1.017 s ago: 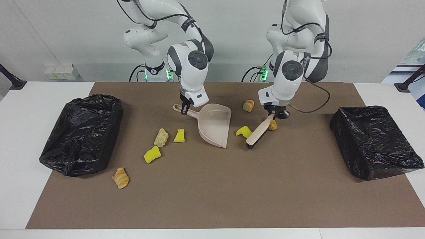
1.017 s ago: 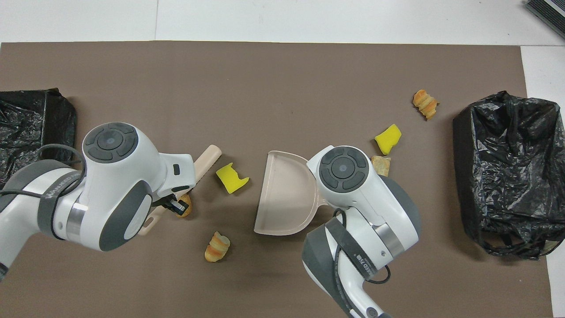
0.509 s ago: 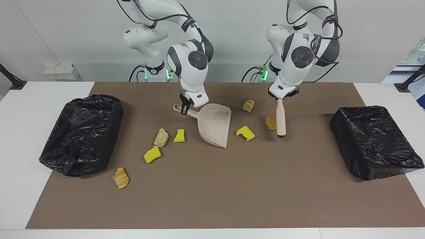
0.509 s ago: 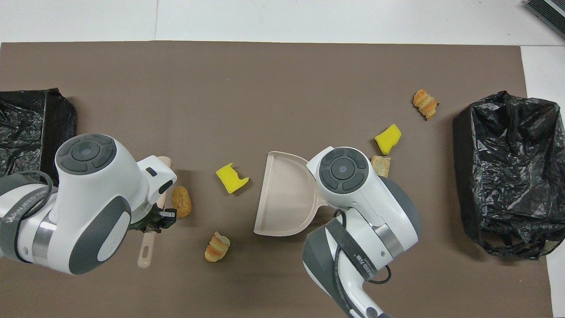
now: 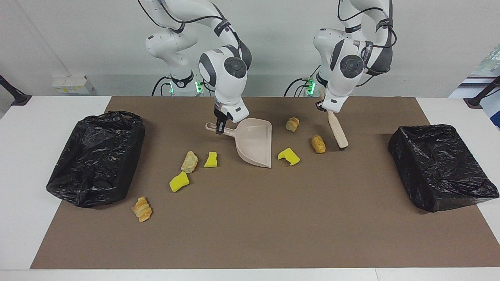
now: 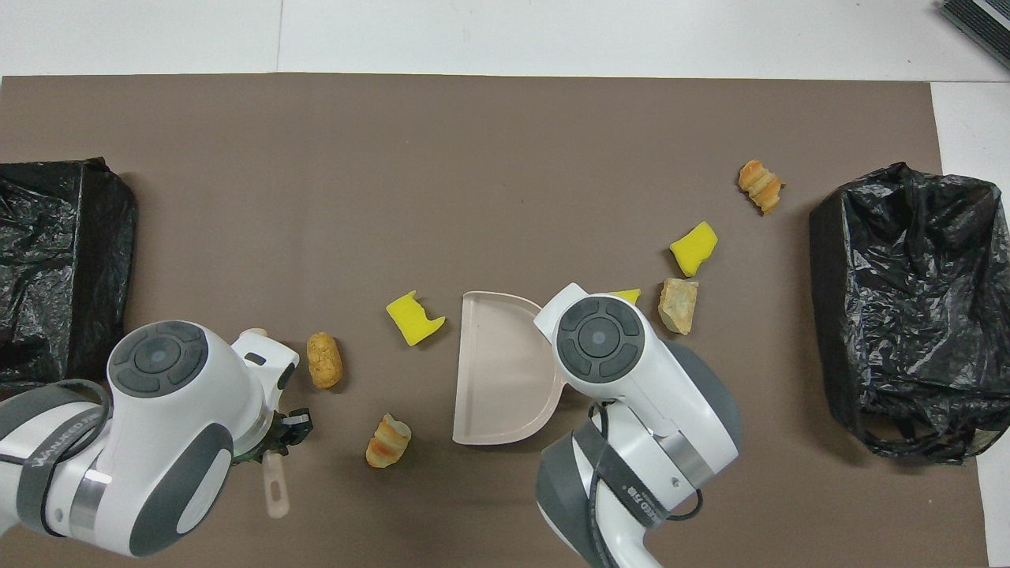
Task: Sweep and dump trash in bin
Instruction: 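Sweep the sponge and bread toward the dustpan with the left gripper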
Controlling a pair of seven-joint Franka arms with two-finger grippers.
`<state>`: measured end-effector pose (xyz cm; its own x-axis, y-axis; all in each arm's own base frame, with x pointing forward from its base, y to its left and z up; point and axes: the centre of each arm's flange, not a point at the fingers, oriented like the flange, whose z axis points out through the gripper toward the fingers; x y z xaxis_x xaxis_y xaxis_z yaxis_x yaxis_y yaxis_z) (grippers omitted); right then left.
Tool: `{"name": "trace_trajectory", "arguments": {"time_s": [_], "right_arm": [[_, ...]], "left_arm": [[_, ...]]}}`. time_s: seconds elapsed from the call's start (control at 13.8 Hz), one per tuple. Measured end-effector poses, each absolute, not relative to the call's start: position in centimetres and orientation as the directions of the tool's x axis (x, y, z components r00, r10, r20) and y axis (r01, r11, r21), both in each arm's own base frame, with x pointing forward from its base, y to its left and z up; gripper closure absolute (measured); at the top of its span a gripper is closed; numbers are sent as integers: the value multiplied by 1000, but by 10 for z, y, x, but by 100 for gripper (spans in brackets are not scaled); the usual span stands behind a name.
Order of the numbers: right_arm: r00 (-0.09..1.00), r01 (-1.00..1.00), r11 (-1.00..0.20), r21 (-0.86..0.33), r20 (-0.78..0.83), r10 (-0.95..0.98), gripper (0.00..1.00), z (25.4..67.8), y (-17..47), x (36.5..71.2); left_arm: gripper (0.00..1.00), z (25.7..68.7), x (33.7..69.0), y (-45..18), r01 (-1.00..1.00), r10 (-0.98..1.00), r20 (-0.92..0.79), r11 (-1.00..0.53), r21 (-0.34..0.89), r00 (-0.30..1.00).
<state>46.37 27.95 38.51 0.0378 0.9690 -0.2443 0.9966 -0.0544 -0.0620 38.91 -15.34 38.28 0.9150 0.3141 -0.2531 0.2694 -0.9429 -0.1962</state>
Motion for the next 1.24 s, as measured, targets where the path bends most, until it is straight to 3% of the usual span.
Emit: {"name": "trace_trajectory", "arguments": {"time_s": [0.29,0.73,1.24], "right_arm": [[25,998,-40,-55,-238,971,68,380,278,455],[27,998,-41,-53,-236,971,68,381,278,454],[50,996,-65,-55,-243,969,68,376,277,451]], "left_arm": [[74,374,392,-168,311,326,-208,-945,-103,922],[74,364,409,-171,73,71,-176,-997,5,982],[74,360,433,-185,-141,-146,-124,-989,47,981]]}}
